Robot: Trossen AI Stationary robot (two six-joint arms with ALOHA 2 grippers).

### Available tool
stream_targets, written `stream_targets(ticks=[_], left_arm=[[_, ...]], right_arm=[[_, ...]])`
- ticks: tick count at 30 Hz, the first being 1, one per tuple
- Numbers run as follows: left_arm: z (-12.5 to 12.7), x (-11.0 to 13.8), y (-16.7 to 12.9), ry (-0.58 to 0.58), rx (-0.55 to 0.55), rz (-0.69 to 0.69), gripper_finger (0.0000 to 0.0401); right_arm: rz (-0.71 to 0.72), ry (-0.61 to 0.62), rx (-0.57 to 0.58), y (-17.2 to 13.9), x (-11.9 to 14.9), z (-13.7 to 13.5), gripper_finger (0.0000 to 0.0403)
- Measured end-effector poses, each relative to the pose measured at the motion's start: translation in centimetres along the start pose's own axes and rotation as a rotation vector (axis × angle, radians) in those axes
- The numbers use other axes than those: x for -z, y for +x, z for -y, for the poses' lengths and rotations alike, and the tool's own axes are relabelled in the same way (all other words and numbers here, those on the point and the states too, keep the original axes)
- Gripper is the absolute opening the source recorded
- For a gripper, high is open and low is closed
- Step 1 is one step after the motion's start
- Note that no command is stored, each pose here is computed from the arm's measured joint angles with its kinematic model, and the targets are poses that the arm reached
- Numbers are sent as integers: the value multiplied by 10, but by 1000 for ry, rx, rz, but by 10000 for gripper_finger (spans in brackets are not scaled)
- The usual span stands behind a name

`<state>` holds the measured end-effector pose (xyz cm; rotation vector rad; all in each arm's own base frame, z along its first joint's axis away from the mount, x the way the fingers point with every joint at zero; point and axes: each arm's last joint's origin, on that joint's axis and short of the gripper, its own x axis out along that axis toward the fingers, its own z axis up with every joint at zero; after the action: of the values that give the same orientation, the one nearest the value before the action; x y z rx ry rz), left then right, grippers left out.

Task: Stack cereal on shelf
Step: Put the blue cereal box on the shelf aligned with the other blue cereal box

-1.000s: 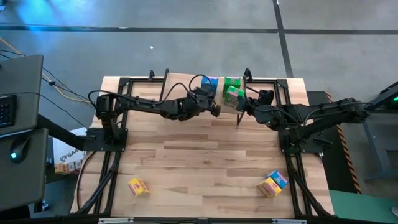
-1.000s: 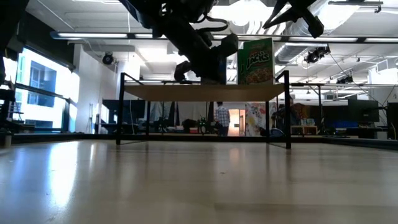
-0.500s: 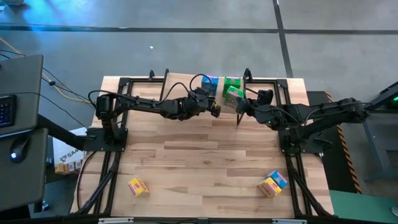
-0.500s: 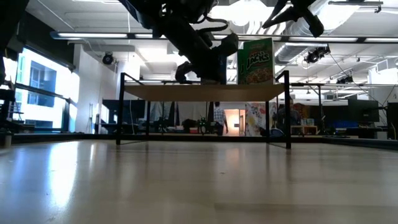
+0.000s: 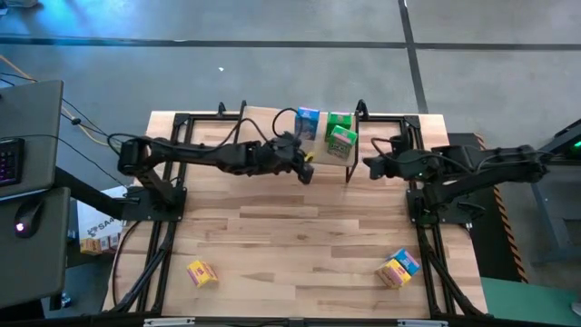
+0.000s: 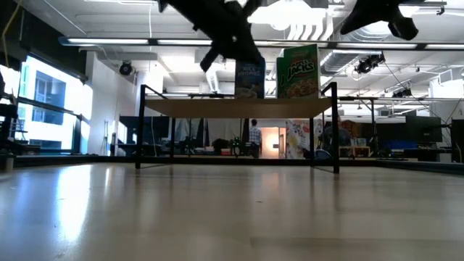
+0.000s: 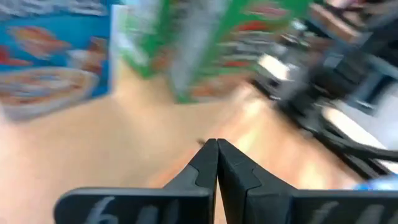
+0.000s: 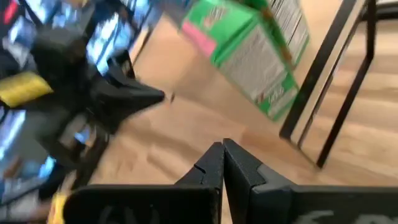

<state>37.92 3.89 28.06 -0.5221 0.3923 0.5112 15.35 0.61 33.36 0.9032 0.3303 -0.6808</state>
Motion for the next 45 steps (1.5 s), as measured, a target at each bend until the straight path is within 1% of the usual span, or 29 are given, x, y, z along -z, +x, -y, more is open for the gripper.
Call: stream_targets(ticks=[3,7,11,14,17,19,23,25,27,29,31,33,35,37,39,43,45], left_arm=[[10,-4,-16,17,98,-23,0],[21,-12,-37,77,212,5,0],[26,-20,-52,95,272,47,0],[26,-26,-61,107,295,73,0],[27,-32,-71,129,336,97,0],[29,-37,-77,147,366,127,0],[28,-43,-89,178,380,157,0],[27,-44,-93,188,392,173,0],[23,-39,-96,169,438,212,0],[14,-28,-98,110,487,251,0],[1,-13,-101,42,525,295,0],[-12,2,-105,-42,557,338,0],[-23,12,-112,-118,576,387,0],[-32,19,-117,-169,582,414,0],[-38,24,-123,-194,583,416,0],[-42,21,-134,-177,586,431,0],[-42,20,-137,-160,587,447,0]], right_arm=[[-77,-48,-35,-5,1,3,0],[-195,-113,-82,-9,4,5,0],[-300,-154,-104,-10,7,7,2],[-334,-163,-82,-10,9,10,22],[-366,-169,-69,-11,11,13,69],[-386,-158,-75,-12,11,13,112],[-428,-183,-95,-12,12,12,200],[-446,-189,-106,-11,13,12,235],[-462,-190,-113,-11,13,12,260],[-490,-189,-128,-12,13,12,275],[-527,-176,-148,-12,14,11,280],[-583,-137,-186,-12,15,7,282],[-675,-96,-190,-10,17,1,282],[-798,-81,-148,-9,22,-6,282],[-916,-91,-67,-8,32,-14,282],[-1077,-158,109,-11,62,-26,282],[-1134,-172,228,-12,79,-26,282]])
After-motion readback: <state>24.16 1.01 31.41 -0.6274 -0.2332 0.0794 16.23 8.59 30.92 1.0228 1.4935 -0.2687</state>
